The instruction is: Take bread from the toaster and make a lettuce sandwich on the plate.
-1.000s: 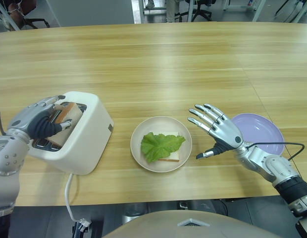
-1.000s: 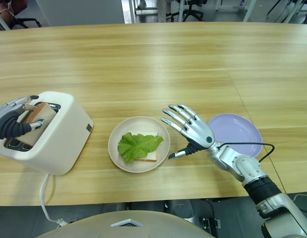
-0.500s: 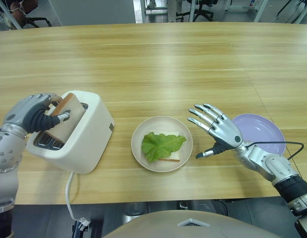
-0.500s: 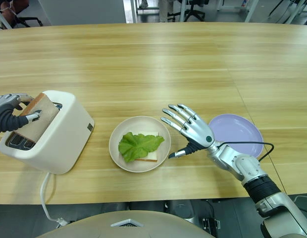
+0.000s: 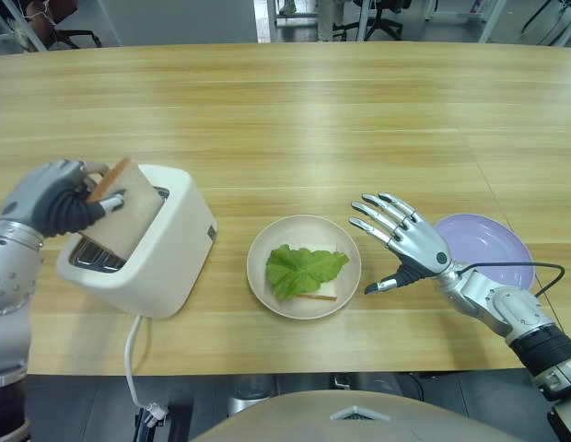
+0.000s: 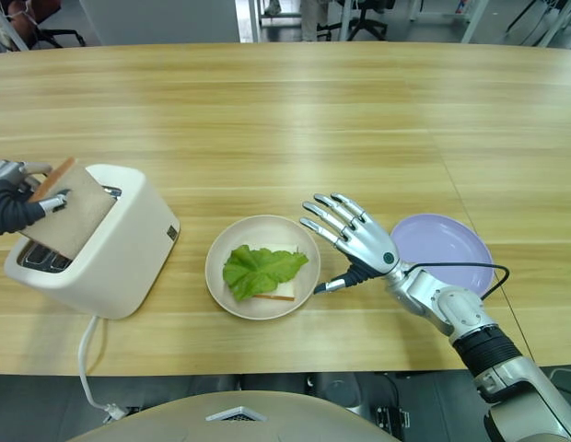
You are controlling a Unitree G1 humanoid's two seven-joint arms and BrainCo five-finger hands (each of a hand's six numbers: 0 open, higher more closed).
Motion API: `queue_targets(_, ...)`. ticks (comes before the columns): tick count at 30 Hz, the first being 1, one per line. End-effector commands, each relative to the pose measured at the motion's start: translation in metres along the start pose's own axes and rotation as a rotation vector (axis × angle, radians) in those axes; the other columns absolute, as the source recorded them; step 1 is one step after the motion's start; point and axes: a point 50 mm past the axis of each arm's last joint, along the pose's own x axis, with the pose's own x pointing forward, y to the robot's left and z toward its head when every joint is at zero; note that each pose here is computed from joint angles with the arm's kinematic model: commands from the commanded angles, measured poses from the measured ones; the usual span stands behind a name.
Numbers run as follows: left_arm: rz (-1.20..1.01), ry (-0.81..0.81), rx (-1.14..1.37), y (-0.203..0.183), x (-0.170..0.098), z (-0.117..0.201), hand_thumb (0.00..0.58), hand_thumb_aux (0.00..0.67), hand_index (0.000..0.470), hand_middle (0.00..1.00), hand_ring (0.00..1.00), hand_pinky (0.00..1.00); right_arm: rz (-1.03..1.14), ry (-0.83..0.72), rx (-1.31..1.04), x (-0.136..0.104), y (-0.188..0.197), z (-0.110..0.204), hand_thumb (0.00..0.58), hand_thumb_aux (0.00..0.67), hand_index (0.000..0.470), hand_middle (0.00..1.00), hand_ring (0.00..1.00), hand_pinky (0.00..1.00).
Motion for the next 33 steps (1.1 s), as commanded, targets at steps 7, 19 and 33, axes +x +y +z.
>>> queue_targets(7,0.212,-0.046,-0.031,0.030,-0.002,0.005,0.580,0.670,0.460,1.00,1.00,1.00,0.021,-0.009,-0.001,0.001,0.003,0.000,0.000,0.000,0.000,0.00,0.00,0.00)
queue_targets(19,0.275,-0.184,-0.241,0.043,0.005,0.017,0.580,0.670,0.460,1.00,1.00,1.00,-0.011,-0.006,0.033,0.003,0.001,0.001,0.000,0.000,0.000,0.00,0.00,0.00)
queue_targets(33,-0.203,-0.531,-0.676,0.015,0.087,0.077,0.580,0.670,0.460,1.00,1.00,1.00,-0.193,0.185,-0.056,-0.009,-0.048,-0.055,0.000,0.000,0.000,0.00,0.00,0.00)
